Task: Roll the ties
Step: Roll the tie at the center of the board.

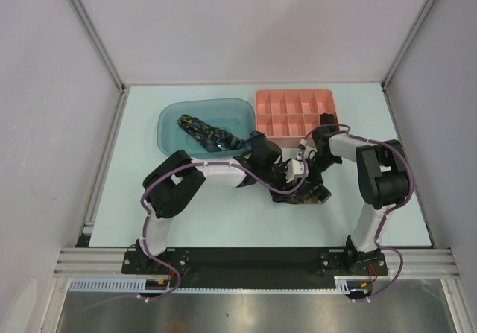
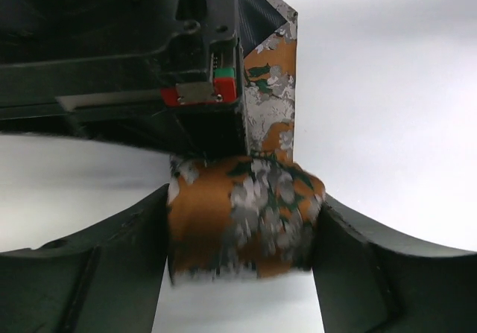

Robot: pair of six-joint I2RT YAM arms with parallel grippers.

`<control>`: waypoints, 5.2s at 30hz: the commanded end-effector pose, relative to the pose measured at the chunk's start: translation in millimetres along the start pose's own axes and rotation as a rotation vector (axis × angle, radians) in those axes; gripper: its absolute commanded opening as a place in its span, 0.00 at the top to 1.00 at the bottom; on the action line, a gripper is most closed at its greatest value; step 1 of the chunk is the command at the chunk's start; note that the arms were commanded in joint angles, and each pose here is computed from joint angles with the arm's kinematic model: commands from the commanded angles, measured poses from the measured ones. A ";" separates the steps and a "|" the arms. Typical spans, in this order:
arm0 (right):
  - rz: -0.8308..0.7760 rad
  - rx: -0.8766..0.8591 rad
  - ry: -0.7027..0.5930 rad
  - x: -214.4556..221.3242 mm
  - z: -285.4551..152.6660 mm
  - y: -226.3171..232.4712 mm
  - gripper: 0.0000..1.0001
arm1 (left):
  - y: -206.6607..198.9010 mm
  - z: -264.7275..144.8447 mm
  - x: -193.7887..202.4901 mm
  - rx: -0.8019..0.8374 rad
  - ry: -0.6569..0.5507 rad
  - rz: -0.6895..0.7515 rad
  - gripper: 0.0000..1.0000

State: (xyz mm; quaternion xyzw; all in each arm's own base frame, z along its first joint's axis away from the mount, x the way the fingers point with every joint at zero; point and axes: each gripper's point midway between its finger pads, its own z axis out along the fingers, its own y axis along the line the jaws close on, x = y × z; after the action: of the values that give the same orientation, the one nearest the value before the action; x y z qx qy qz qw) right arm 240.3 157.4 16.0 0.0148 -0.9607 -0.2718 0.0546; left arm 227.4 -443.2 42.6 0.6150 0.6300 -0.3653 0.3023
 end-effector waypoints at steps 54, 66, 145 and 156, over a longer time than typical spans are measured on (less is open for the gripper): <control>-0.052 -0.487 -0.141 16.2 -54.4 50.2 0.53 | -28.2 12.7 97.9 0.117 0.461 -0.039 0.77; -0.090 -0.491 -0.132 12.3 -43.9 62.1 0.53 | -27.0 -5.2 105.8 0.067 0.475 -0.106 0.81; -0.041 0.015 -0.127 -13.2 -39.4 -8.8 0.73 | -9.3 -1.2 45.5 -0.002 0.272 0.060 0.77; 0.295 -0.111 -0.151 17.0 -59.5 -31.4 0.00 | -9.1 -5.9 69.5 -0.033 0.339 0.022 0.83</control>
State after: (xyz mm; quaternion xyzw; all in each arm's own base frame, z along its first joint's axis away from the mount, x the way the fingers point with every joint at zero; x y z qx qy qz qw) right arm 250.8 88.2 53.2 -0.1187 -0.9468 -0.2989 -0.0106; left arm 229.8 -438.8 25.2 0.6652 0.6322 -0.2833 0.2785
